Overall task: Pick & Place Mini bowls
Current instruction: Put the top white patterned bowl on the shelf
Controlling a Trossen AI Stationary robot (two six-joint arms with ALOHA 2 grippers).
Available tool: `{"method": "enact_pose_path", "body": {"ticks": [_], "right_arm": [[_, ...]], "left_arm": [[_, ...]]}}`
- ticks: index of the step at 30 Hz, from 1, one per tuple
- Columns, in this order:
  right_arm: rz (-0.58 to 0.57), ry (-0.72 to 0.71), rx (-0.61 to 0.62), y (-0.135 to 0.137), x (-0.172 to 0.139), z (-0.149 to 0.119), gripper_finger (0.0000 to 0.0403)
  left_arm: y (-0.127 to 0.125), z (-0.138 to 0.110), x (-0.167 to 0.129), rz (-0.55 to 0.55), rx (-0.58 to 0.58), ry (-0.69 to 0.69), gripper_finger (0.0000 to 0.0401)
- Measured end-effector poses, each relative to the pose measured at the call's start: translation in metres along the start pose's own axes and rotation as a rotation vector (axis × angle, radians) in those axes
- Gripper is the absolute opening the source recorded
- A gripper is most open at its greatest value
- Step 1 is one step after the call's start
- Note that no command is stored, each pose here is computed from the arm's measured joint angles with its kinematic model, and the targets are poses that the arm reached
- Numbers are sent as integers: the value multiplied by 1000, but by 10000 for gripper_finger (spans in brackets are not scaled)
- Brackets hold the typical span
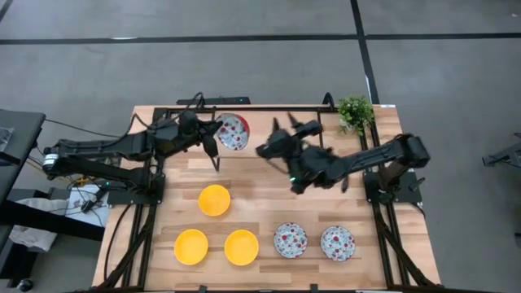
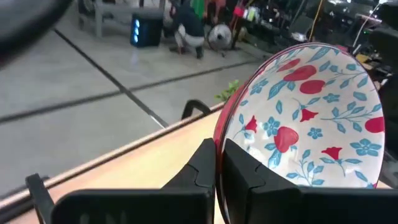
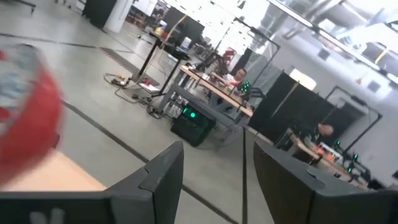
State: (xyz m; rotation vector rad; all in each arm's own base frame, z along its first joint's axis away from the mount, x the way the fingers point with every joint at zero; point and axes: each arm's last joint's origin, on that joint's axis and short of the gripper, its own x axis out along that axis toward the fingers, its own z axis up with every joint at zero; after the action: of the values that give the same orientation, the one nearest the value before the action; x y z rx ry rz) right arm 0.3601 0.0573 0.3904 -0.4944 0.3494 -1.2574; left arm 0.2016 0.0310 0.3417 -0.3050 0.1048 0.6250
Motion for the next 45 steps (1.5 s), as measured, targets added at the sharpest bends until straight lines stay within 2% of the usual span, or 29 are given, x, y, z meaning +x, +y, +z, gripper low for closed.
{"method": "enact_pose_path", "body": {"ticks": [7, 10, 16, 22, 26, 31, 34, 37, 45], "right_arm": [[45, -35, 112, -43, -11, -37, 180], [115, -91, 183, -61, -21, -54, 176], [229, -157, 233, -89, -40, -86, 163], [438, -271, 325, -114, -56, -111, 144], [649, -318, 363, -129, -63, -131, 126], [928, -209, 393, -142, -63, -158, 107], [1015, -102, 419, -146, -62, -172, 101], [1047, -48, 413, -149, -61, -179, 98], [1043, -33, 362, -150, -61, -185, 98]], "left_arm": [[5, 29, 8, -11, -50, 102, 7], [5, 33, 18, -9, -72, 155, 7], [8, 35, 44, -8, -98, 277, 7], [13, 33, 63, 33, -133, 417, 7], [15, 33, 71, 53, -144, 486, 7], [19, 32, 81, 57, -177, 532, 7], [23, 25, 87, 96, -194, 589, 7], [27, 22, 90, 111, -214, 623, 7], [36, 19, 93, 151, -253, 665, 7]]}}
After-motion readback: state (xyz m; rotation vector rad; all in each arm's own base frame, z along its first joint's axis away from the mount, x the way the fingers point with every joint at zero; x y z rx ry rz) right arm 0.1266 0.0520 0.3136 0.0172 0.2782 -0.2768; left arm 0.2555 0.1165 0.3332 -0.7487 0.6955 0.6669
